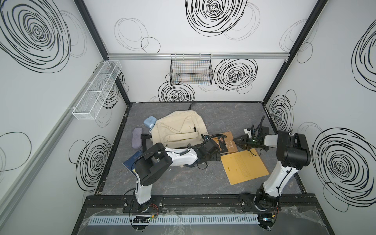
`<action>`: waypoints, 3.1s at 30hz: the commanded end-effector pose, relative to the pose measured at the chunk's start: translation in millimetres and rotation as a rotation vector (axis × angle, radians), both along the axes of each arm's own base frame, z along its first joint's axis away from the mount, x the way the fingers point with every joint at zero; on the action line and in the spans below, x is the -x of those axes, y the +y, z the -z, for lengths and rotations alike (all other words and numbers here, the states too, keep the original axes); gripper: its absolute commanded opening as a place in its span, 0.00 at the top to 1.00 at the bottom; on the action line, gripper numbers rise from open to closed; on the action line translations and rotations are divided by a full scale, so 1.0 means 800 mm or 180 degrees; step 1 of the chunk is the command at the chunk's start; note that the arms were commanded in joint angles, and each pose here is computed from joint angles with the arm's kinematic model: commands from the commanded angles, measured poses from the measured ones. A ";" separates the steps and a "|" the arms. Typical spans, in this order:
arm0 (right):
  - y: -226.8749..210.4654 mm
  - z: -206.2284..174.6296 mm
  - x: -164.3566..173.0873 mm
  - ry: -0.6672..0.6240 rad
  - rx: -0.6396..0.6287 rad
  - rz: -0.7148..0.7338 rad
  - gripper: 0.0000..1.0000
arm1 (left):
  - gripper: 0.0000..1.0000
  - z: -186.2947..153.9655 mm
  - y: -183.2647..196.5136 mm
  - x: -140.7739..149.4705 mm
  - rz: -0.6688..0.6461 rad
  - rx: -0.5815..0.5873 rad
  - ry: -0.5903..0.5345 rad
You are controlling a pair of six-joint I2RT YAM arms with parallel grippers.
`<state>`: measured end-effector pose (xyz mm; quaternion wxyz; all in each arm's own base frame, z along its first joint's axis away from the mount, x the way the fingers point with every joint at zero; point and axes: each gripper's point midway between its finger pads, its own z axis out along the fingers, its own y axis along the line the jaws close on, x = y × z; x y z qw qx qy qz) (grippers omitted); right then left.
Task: Pack books, pencil case, and school supplies into a backpack
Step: Pick up the book from the center of the table.
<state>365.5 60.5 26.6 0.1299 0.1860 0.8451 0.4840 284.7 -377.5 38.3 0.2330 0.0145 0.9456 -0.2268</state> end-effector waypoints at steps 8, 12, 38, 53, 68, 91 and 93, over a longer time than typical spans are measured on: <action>0.005 0.025 0.033 0.0275 0.0199 -0.0046 0.51 | 0.01 0.018 -0.024 -0.022 0.0098 -0.0020 -0.0038; 0.029 0.011 0.045 0.0232 0.0009 -0.0237 0.51 | 0.01 0.023 -0.030 -0.017 0.0135 0.0044 -0.0002; 0.067 -0.040 0.054 0.0013 -0.0057 -0.0628 0.57 | 0.03 0.032 -0.049 -0.005 0.0239 0.0194 0.0083; 0.002 -0.121 0.028 -0.0523 0.0323 -0.0154 1.00 | 0.02 -0.133 -0.062 -0.005 0.0497 0.0901 -0.0349; 0.004 -0.249 0.013 -0.1327 -0.0025 0.0205 1.00 | 0.03 -0.246 0.048 -0.042 0.0014 0.1759 -0.0075; 0.055 -0.319 0.029 -0.1591 -0.0565 0.0088 1.00 | 0.02 -0.264 0.040 -0.035 -0.0395 0.3312 0.0905; 0.061 -0.321 0.032 -0.1585 -0.0583 0.0049 1.00 | 0.02 -0.266 0.043 -0.038 -0.0407 0.3359 0.0889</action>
